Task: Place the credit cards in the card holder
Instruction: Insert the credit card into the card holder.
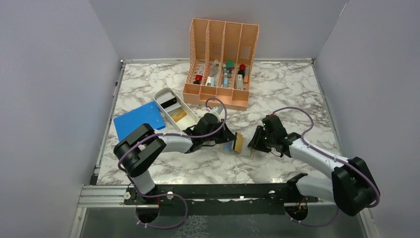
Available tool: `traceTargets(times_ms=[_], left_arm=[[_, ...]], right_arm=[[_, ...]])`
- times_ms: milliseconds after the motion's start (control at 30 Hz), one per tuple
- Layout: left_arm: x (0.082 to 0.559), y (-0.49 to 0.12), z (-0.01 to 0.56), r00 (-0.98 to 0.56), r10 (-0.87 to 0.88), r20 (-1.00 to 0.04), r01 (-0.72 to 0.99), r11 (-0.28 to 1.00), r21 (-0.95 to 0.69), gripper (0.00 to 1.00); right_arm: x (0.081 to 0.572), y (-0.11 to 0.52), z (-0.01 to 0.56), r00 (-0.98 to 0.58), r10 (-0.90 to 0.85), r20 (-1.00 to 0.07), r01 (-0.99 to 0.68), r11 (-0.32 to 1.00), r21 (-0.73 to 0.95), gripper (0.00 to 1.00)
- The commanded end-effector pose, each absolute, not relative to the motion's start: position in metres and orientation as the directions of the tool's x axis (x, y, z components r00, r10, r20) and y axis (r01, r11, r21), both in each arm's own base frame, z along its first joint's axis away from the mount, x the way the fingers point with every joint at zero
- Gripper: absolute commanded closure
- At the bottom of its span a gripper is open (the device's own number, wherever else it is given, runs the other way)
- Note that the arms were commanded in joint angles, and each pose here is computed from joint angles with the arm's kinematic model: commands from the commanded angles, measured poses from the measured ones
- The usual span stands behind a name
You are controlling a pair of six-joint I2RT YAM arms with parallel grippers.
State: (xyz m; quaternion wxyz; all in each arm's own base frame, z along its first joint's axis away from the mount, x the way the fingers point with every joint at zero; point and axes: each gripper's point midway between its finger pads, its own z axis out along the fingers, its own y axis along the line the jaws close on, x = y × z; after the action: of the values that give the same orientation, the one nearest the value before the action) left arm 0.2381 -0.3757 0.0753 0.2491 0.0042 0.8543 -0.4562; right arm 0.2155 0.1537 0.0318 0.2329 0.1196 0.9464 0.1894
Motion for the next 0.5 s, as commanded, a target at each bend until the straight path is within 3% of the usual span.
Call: traceTargets(times_ms=[0, 233, 467], left_arm=[[0.233, -0.38, 0.077, -0.878, -0.219, -0.425, 0.247, 0.555, -0.795, 1.0], [0.229, -0.375, 0.055, -0.891, -0.215, -0.399, 0.207, 0.59, -0.78, 1.0], [0.238, -0.369, 0.064, -0.853, -0.188, -0.487, 0.276, 0.63, -0.726, 1.0]], right_arm=[[0.221, 0.147, 0.025, -0.851, 0.313, -0.422, 0.148, 0.914, 0.379, 0.57], [0.218, 0.147, 0.02, -0.855, 0.311, -0.414, 0.145, 0.911, 0.385, 0.61], [0.218, 0.145, 0.032, -0.846, 0.302, -0.439, 0.125, 0.914, 0.387, 0.62]])
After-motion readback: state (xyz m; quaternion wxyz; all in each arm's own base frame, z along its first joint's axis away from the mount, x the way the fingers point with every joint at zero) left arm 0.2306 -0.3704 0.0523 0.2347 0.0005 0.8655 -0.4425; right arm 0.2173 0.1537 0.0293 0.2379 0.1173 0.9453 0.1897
